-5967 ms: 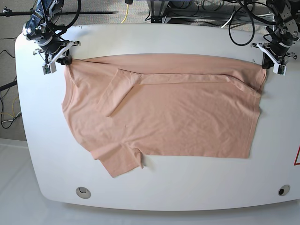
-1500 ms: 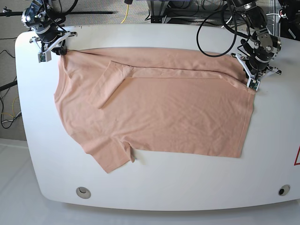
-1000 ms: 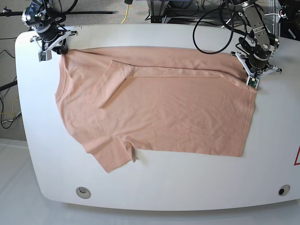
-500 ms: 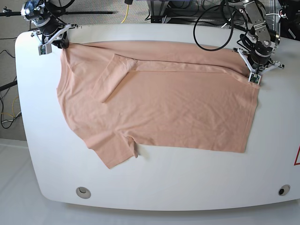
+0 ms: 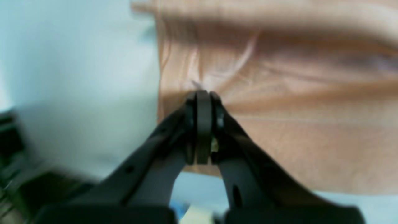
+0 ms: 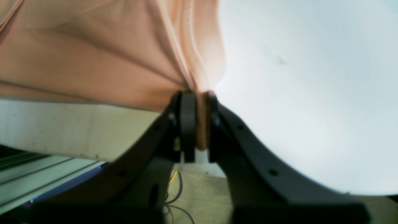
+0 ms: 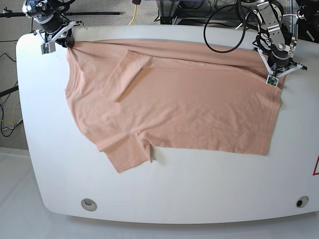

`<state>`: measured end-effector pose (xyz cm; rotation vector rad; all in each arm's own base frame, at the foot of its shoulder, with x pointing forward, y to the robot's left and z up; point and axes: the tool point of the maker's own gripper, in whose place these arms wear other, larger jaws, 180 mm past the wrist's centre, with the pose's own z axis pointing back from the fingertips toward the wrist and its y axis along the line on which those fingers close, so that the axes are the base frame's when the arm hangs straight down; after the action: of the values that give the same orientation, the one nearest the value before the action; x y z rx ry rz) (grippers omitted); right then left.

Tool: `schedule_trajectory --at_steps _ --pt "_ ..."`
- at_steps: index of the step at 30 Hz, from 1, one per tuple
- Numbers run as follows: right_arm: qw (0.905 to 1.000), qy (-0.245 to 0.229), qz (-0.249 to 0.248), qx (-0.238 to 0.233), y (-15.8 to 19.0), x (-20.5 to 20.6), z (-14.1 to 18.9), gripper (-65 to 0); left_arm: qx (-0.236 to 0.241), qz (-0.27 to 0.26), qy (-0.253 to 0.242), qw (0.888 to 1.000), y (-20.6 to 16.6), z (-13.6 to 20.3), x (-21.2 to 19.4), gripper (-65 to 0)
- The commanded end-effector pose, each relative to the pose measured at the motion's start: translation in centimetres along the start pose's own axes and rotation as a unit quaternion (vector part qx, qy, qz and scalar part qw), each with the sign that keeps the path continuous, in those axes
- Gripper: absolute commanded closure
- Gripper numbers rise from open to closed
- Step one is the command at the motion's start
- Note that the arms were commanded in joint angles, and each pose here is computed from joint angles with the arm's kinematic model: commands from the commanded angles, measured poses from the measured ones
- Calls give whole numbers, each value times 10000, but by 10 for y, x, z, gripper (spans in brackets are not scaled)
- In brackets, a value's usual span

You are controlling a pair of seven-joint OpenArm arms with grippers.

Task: Fold the T-shirt properly
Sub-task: 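Move the left gripper with its held edge toward the right gripper, then pull the held shirt edge with the left gripper away from the right gripper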

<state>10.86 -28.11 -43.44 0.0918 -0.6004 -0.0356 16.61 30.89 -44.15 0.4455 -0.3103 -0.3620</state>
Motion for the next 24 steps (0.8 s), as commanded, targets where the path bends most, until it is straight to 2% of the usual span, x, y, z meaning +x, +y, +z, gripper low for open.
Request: schedule_trajectory --at_steps 1,9,16,24 --pt "9921 1190 165 -349 -14 -53 10 -6 -670 -534 1862 9788 -40 5 -94 0" --pt "9937 1060 162 -333 -13 -44 7 -6 -645 -507 1724 9816 -38 3 -82 0" --pt "9944 991 170 -330 -13 -38 5 -6 -536 -359 1411 9879 -28 -3 -50 0" --pt "9950 920 172 -355 -15 -32 2 -6 -631 -191 1047 9923 -40 -6 -11 0"
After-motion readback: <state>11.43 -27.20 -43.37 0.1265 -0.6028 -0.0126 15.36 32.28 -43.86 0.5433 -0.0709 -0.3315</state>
